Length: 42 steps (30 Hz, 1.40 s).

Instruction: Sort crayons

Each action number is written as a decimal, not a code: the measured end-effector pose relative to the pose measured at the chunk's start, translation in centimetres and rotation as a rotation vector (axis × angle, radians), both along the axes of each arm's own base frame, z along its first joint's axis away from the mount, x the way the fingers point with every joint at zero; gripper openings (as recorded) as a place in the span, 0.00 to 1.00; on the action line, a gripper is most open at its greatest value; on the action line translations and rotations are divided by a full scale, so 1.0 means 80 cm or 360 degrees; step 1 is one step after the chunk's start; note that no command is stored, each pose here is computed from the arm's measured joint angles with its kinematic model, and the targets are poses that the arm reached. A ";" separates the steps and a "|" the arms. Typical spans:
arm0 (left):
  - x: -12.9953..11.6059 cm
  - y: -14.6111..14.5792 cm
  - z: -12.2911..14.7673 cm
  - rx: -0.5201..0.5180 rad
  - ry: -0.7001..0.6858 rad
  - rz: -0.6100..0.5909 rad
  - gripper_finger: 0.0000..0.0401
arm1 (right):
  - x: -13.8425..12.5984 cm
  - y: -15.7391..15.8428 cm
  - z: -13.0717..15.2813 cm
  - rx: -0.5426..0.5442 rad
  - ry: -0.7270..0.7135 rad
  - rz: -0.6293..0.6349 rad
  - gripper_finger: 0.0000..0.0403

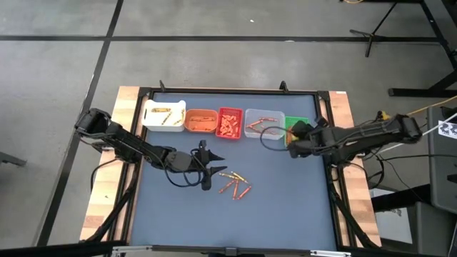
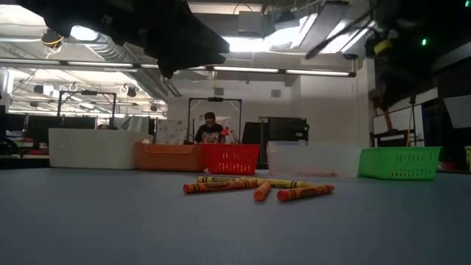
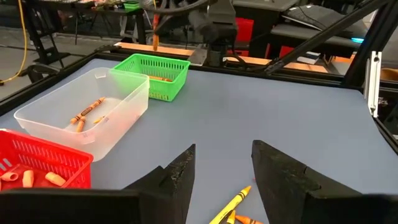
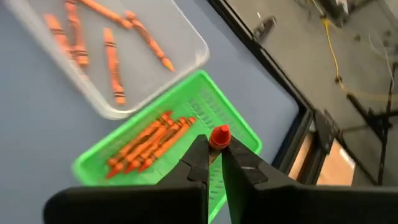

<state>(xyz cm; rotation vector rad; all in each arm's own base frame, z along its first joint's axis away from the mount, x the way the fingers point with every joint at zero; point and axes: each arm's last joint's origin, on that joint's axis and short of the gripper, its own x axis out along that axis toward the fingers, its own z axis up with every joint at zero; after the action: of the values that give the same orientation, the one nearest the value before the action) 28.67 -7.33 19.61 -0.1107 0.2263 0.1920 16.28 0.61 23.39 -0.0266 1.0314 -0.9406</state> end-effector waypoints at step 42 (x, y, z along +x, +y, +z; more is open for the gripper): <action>0.016 -0.006 -0.068 -0.0001 0.0280 -0.0037 0.36 | -0.011 -0.046 -0.034 0.0125 -0.0036 -0.0336 0.41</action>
<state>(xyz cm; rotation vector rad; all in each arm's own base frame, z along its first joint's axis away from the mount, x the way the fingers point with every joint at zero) 29.91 -7.83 14.17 -0.0919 0.4024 0.1787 15.39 -3.08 20.64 0.1610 1.0637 -1.0879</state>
